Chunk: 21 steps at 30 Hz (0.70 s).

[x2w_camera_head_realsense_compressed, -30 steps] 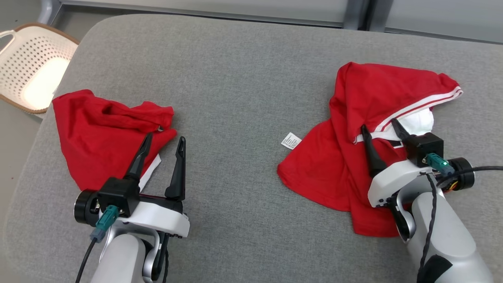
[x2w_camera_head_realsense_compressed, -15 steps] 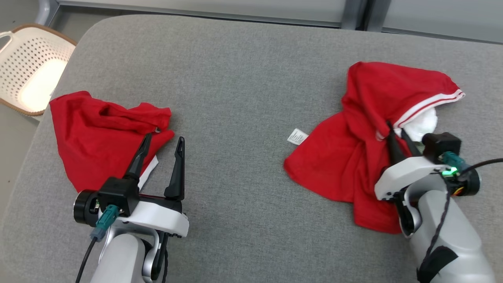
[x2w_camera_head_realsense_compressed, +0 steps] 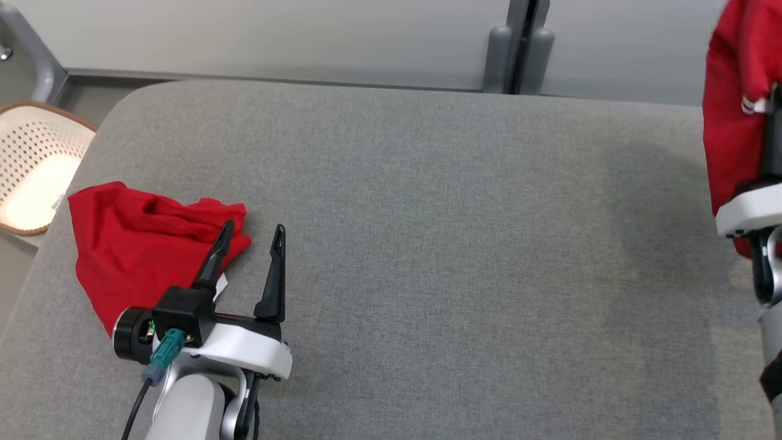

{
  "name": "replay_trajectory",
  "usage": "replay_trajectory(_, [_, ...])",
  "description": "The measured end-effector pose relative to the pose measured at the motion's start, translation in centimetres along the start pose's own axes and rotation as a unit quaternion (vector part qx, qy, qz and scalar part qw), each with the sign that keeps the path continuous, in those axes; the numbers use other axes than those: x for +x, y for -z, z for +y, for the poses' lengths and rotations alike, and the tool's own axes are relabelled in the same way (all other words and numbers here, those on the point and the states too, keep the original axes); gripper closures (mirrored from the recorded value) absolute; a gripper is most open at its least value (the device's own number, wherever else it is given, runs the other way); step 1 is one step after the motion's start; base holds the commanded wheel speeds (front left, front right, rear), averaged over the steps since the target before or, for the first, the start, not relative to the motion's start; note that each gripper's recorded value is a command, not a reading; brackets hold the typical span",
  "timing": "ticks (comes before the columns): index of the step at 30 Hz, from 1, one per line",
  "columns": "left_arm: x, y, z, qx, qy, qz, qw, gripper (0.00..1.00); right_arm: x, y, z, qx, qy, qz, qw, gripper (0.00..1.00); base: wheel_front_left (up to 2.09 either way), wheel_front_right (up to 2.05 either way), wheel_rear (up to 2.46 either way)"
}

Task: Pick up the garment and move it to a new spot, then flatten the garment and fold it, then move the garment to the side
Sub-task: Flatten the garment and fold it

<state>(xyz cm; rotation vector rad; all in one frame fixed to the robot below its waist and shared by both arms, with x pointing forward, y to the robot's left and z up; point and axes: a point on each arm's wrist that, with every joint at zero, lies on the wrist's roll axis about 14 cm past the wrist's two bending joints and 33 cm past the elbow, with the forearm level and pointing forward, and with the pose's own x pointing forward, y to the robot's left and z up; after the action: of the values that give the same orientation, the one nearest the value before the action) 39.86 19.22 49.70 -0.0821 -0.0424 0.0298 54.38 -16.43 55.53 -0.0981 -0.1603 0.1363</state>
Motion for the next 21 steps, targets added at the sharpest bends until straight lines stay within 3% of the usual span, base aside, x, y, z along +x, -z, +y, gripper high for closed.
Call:
replay_trajectory(3, [-0.4,-0.4,-0.3,-0.002,0.004,-0.006,1.0,0.0,0.4,-3.4,1.0,-0.082,-0.042,-0.035,0.995,1.0,0.0,0.0,0.0])
replay_trajectory(6, [-0.7,-0.6,-0.5,-0.013,0.003,-0.008,1.0,0.0,-0.1,-3.8,5.1,-0.172,-0.126,-0.03,0.977,1.0,0.0,0.0,0.0])
replay_trajectory(8, [-0.7,-0.6,-0.1,-0.031,-0.003,-0.009,0.999,0.0,-1.0,-1.8,8.2,-0.253,-0.194,-0.005,0.948,1.0,0.0,0.0,0.0])
replay_trajectory(12, [-0.6,-0.7,0.0,-0.035,-0.004,-0.011,0.999,0.0,-4.6,4.4,14.8,-0.313,-0.317,0.063,0.893,1.0,0.0,0.0,0.0])
replay_trajectory(15, [-0.4,-1.1,0.1,-0.032,-0.002,-0.014,0.999,0.0,-7.2,7.6,19.4,-0.322,-0.394,0.088,0.857,1.0,0.0,0.0,0.0])
replay_trajectory(18, [-0.7,-1.0,0.4,-0.031,-0.005,-0.012,0.999,0.0,-8.3,8.5,23.0,-0.314,-0.438,0.088,0.838,1.0,0.0,0.0,0.0])
replay_trajectory(19, [-0.8,-0.9,0.5,-0.032,-0.008,-0.01,0.999,0.0,-8.6,8.7,24.0,-0.309,-0.447,0.089,0.835,0.66,0.0,0.0,0.0])
replay_trajectory(20, [-1.0,-0.8,0.7,-0.031,-0.01,-0.008,0.999,0.0,-9.1,8.8,25.1,-0.301,-0.457,0.092,0.832,0.0,0.0,0.0,0.0])
replay_trajectory(21, [-1.1,-0.7,0.9,-0.03,-0.014,-0.006,0.999,0.0,-9.8,8.9,26.3,-0.295,-0.471,0.089,0.827,0.0,0.0,0.0,0.0])
